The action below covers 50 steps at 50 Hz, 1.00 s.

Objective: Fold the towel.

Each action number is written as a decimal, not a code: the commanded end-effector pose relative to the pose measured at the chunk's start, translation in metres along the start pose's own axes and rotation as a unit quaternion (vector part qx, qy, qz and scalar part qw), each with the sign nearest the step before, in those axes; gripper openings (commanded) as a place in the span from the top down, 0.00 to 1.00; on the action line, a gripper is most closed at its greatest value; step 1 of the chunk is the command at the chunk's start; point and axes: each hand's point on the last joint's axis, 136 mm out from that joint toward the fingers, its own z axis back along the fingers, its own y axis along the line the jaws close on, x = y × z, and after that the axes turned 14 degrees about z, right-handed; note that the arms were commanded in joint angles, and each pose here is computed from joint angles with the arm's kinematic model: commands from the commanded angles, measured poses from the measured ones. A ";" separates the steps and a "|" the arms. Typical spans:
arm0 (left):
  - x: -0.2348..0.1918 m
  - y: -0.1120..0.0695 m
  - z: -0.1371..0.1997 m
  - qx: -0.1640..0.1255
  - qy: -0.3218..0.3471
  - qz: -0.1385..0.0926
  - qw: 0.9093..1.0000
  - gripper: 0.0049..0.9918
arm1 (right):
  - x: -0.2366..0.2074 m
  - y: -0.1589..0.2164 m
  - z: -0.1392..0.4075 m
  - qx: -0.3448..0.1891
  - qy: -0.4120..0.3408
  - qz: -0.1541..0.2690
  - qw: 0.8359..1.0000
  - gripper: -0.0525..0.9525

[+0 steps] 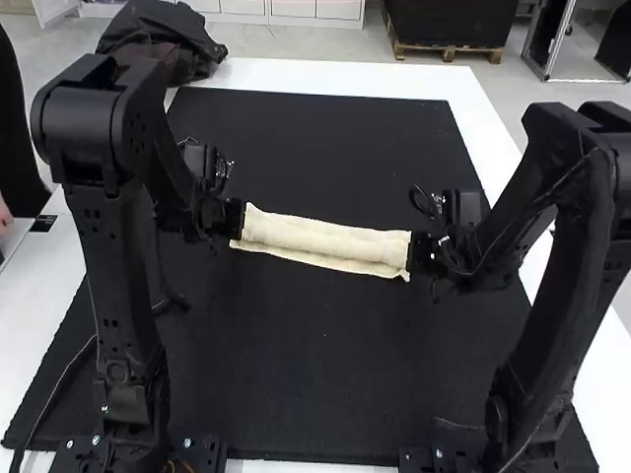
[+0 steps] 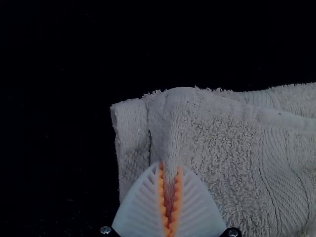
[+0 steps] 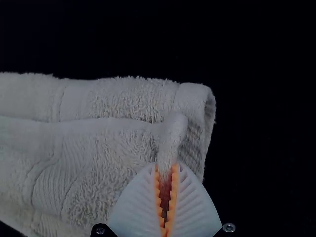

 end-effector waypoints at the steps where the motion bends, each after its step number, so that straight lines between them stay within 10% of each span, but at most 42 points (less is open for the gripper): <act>1: -0.001 0.005 -0.002 0.011 -0.001 -0.004 1.000 0.97 | 0.017 -0.019 -0.003 -0.034 -0.020 -0.001 0.999 0.96; 50: 0.004 0.006 -0.002 0.010 -0.016 0.010 1.000 0.87 | 0.005 -0.017 -0.012 -0.031 -0.012 0.002 0.999 0.96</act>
